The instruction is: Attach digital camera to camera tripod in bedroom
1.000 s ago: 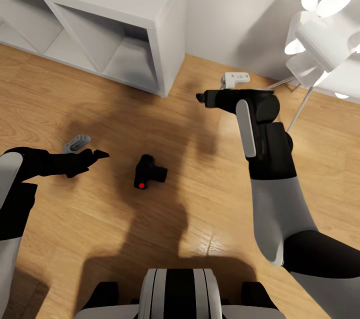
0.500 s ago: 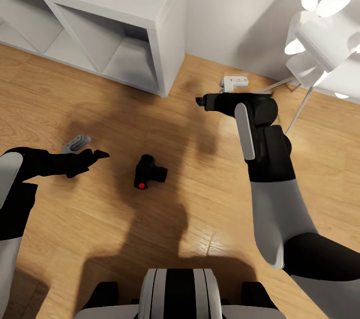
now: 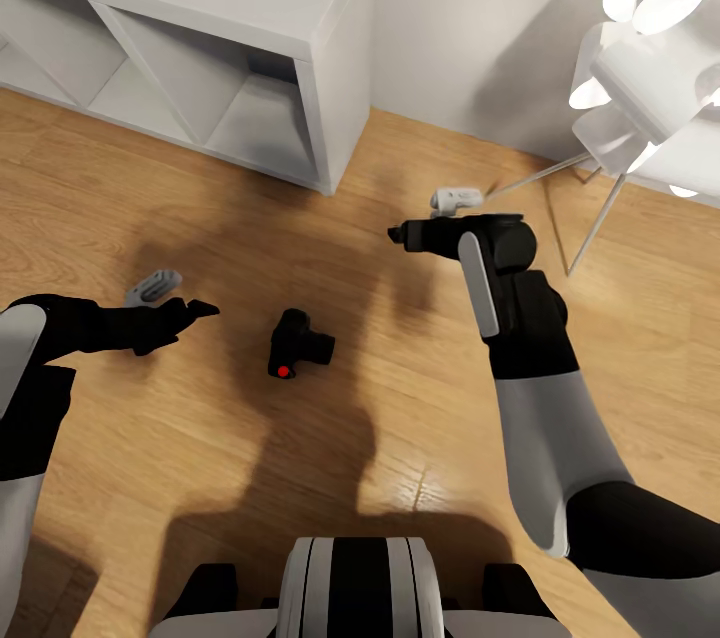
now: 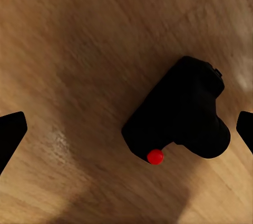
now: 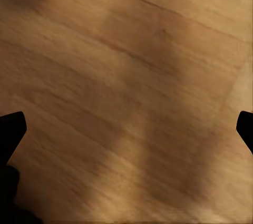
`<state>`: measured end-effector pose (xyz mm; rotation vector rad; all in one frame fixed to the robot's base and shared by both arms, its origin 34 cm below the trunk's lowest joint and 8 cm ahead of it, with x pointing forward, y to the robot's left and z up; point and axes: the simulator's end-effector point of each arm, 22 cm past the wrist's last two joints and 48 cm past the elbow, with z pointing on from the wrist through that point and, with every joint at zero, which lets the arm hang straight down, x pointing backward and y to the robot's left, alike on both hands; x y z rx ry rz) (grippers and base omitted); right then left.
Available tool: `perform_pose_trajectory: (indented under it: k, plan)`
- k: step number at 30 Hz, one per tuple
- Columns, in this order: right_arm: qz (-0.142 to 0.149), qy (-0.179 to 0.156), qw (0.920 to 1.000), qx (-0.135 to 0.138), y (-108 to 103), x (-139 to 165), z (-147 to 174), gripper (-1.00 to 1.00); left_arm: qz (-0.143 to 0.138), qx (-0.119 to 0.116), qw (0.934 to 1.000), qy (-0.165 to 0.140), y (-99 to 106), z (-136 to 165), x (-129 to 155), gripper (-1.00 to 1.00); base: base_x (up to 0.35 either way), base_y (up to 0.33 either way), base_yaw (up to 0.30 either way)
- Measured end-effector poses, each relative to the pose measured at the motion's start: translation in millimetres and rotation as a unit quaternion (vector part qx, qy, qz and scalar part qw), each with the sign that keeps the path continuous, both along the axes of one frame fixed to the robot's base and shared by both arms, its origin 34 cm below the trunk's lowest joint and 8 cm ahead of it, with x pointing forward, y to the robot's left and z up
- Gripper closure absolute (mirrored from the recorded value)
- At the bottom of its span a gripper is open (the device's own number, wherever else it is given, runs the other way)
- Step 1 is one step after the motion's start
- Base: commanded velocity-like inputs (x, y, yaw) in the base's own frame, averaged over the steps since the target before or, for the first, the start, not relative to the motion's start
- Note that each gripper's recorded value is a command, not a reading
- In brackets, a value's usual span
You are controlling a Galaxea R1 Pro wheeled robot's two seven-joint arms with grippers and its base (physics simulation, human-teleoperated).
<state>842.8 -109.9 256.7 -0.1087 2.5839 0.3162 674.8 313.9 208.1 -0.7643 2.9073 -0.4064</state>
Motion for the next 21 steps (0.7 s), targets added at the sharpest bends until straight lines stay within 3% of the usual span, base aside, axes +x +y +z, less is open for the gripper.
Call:
perform_pose_trajectory:
  k: [13,21]
  plan:
    - [0.003,0.024,0.9997,-0.003,1.2,-12.4,-17.6,-1.0,0.0,-0.004,1.0,-0.003,-2.2,1.2,1.7,-1.0,0.013,0.0,0.0]
    - [0.004,0.03,0.9995,-0.004,1.4,-15.4,-22.0,-1.0,-0.01,-0.009,0.9999,-0.003,-11.5,1.3,1.0,-1.0,0.207,-0.001,0.0]
